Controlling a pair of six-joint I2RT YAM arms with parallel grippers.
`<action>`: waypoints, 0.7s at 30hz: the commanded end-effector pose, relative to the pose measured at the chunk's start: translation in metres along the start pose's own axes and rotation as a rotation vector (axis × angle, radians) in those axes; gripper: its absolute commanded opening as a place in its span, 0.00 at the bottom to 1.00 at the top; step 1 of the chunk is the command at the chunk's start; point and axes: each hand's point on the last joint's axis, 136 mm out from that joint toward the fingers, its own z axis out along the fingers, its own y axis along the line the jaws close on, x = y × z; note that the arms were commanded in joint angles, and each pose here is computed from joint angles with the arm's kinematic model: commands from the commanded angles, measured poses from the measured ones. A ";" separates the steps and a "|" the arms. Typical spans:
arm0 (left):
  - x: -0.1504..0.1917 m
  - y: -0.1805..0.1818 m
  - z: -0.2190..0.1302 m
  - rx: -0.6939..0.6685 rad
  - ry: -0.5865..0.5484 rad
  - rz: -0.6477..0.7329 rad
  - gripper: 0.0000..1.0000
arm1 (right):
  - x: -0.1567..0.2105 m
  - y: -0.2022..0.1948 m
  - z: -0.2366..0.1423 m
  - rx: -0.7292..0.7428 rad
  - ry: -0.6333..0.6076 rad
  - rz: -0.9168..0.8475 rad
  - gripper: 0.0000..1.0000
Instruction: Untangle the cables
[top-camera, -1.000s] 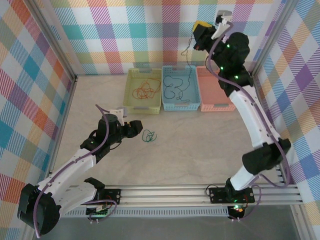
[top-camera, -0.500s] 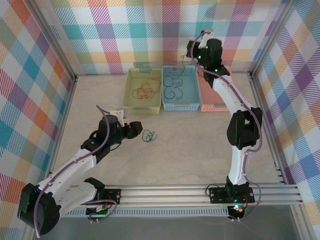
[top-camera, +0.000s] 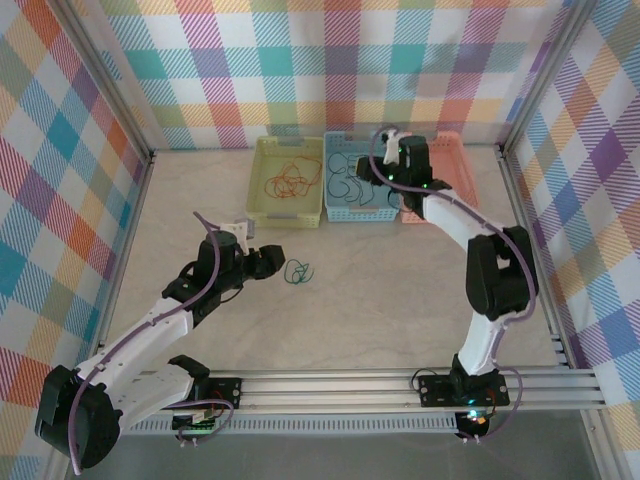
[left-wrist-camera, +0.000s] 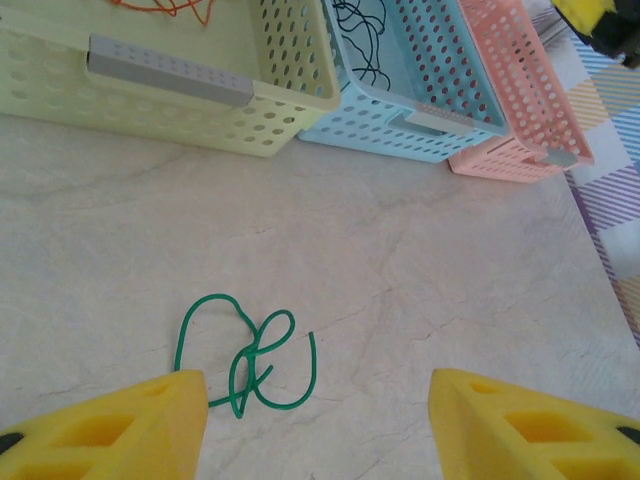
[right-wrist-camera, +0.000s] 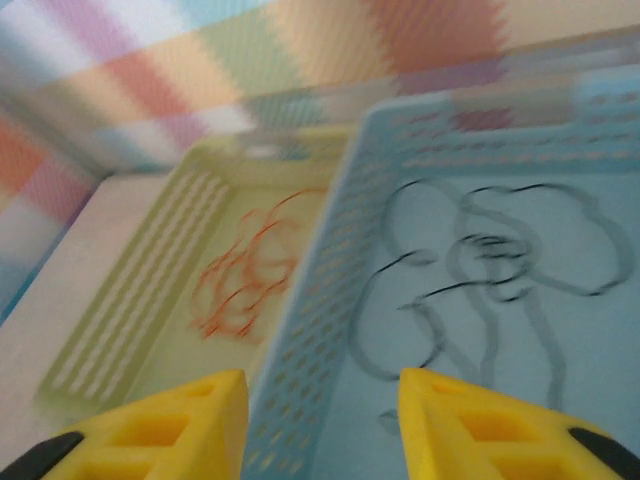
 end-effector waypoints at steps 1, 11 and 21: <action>0.005 0.009 -0.002 -0.023 -0.006 -0.028 0.61 | 0.036 0.077 -0.014 -0.252 0.063 -0.212 0.43; 0.011 0.012 -0.005 -0.032 0.005 -0.026 0.61 | 0.169 0.140 -0.042 -0.549 0.309 -0.511 0.47; 0.012 0.008 -0.016 -0.019 0.014 -0.009 0.62 | 0.219 0.152 -0.030 -0.660 0.371 -0.664 0.57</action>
